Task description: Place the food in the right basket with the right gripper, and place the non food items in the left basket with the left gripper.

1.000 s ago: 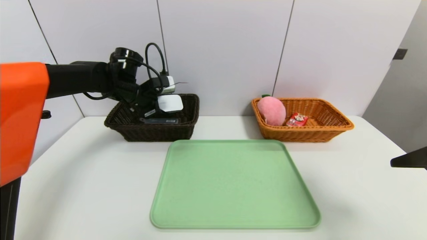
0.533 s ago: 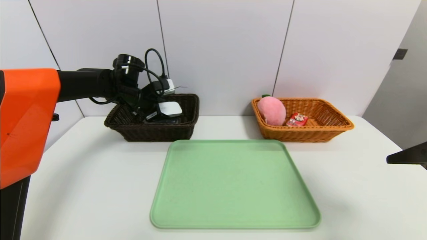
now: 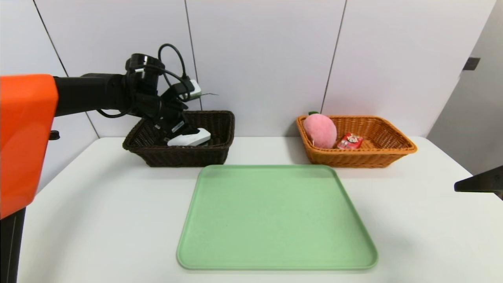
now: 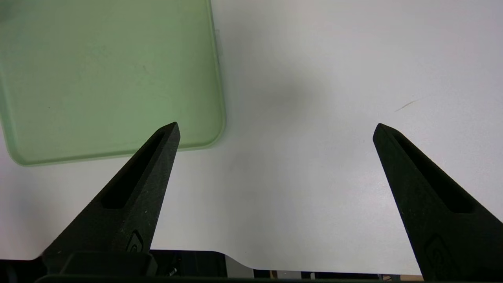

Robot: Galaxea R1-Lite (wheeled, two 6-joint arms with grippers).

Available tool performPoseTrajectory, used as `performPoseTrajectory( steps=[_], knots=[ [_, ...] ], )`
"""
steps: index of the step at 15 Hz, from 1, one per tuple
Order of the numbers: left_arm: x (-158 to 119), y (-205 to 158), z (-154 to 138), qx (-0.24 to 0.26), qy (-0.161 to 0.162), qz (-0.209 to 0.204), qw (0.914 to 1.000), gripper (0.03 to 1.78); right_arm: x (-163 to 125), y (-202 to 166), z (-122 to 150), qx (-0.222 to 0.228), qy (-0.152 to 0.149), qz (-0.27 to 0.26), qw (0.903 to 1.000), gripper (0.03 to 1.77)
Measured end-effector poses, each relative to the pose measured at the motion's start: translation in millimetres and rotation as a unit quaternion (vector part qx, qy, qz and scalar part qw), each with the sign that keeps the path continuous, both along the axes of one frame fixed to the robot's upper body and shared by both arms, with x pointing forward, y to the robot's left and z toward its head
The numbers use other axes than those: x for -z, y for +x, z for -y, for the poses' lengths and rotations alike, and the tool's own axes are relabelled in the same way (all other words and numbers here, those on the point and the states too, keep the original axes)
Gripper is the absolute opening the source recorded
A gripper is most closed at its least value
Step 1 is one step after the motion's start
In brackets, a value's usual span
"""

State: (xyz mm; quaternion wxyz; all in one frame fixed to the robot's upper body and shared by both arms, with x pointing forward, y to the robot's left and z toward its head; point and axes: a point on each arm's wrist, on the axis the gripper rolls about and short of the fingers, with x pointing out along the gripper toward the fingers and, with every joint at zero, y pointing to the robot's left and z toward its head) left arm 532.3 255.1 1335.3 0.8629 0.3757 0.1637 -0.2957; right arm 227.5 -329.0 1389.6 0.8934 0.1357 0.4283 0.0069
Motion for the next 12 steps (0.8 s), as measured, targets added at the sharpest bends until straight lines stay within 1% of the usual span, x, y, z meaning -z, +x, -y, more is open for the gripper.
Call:
performPoseTrajectory(
  steps=[2,3,5,6,8,9,10,11,12],
  knots=[
    [-18,-9,-2,-0.045,-0.037,0.001,0.9983,1.56,-1,0,0,-0.001,0.0,0.003,1.0,1.7],
    [-27,-14,-3,-0.068,-0.06,-0.002,0.9959,1.58,-3,-1,0,-0.002,-0.001,0.007,1.0,1.7],
    [-44,-28,-6,-0.112,-0.116,-0.019,0.9868,1.61,-6,-1,0,-0.004,0.0,0.019,0.9998,1.7],
    [-51,-37,-7,-0.134,-0.138,-0.033,0.9808,1.62,-7,-1,0,-0.005,0.0,0.024,0.9997,1.7],
    [-64,-57,-11,-0.177,-0.176,-0.068,0.966,1.64,-9,-1,0,-0.007,0.0,0.03,0.9995,1.7],
    [-70,-65,-13,-0.196,-0.19,-0.077,0.9588,1.64,-10,-2,-1,-0.009,0.0,0.032,0.9994,1.7],
    [-76,-74,-15,-0.223,-0.205,-0.085,0.9494,1.65,-11,-4,-1,-0.011,-0.001,0.037,0.9993,1.7],
    [-81,-83,-17,-0.253,-0.217,-0.094,0.9381,1.66,-14,-6,-1,-0.013,-0.002,0.044,0.9989,1.7],
    [-84,-94,-19,-0.288,-0.226,-0.108,0.9244,1.66,-16,-9,-1,-0.016,-0.006,0.051,0.9985,1.7]
  ],
)
